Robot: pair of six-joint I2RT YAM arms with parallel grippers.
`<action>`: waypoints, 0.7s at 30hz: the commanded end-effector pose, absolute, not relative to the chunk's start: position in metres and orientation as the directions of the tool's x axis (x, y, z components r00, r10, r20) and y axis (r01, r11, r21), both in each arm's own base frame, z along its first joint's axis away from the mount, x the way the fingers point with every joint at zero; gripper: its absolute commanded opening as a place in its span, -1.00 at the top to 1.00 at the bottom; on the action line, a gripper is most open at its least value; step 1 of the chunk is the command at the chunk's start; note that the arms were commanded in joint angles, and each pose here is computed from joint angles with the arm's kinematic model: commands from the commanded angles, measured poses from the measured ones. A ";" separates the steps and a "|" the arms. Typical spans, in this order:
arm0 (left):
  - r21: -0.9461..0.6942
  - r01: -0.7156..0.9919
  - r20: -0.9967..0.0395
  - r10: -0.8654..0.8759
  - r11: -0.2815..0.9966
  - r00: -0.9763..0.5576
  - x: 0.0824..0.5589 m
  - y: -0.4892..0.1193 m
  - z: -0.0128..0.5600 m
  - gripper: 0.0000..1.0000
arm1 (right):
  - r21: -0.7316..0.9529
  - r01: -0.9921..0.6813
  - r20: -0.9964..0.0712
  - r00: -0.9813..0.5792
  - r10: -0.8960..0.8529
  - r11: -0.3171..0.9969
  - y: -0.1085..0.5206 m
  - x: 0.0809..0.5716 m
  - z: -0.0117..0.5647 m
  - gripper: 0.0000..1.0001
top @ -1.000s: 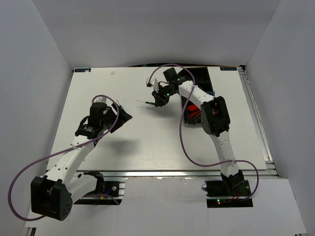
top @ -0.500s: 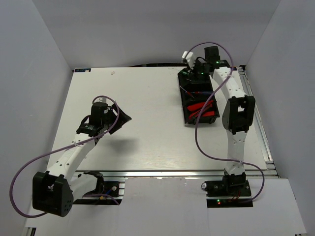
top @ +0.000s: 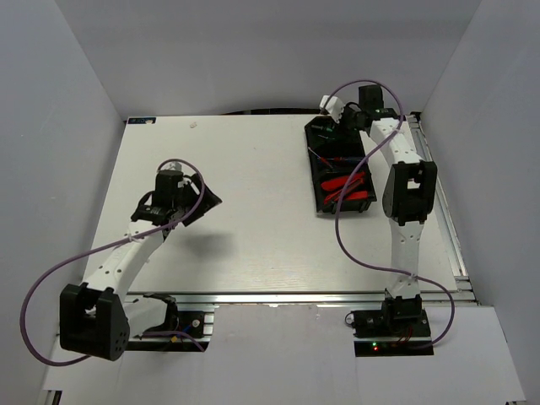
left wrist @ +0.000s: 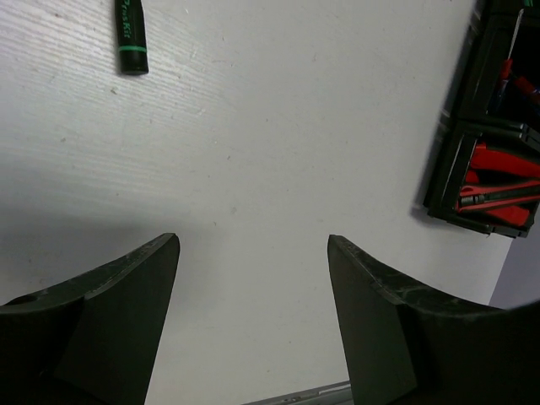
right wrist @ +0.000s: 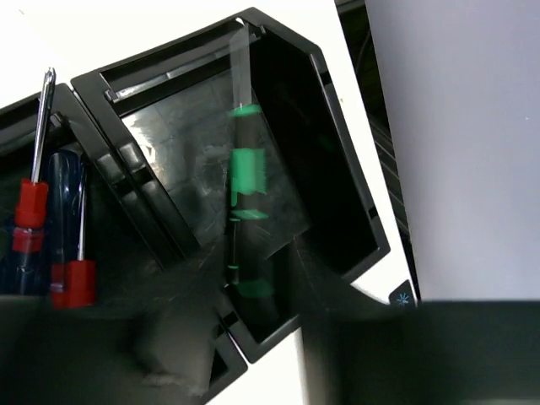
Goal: Sort the tools into containers
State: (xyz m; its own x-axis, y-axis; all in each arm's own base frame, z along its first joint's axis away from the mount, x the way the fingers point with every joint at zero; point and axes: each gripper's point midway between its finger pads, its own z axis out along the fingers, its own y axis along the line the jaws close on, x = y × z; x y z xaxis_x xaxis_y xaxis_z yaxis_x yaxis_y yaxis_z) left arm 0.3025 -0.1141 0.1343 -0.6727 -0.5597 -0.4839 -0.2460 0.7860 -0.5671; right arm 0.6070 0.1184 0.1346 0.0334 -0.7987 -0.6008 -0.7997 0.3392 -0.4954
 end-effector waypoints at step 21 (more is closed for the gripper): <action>-0.118 -0.249 -0.468 -0.275 0.961 -0.840 0.412 -0.064 0.071 -0.47 | -0.018 -0.970 -0.912 -0.083 -0.403 0.241 0.206 0.441 0.220 -0.79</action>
State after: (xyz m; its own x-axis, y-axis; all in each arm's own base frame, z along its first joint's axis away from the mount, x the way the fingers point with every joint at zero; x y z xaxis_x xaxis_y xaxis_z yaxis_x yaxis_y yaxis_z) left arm 0.3992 -0.0736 0.0609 -0.8477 -0.2985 -0.4386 -0.2468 0.9536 -0.1722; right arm 0.4739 0.1890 0.2297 0.0042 -0.4693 -0.8830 -0.9409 0.2972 -0.1625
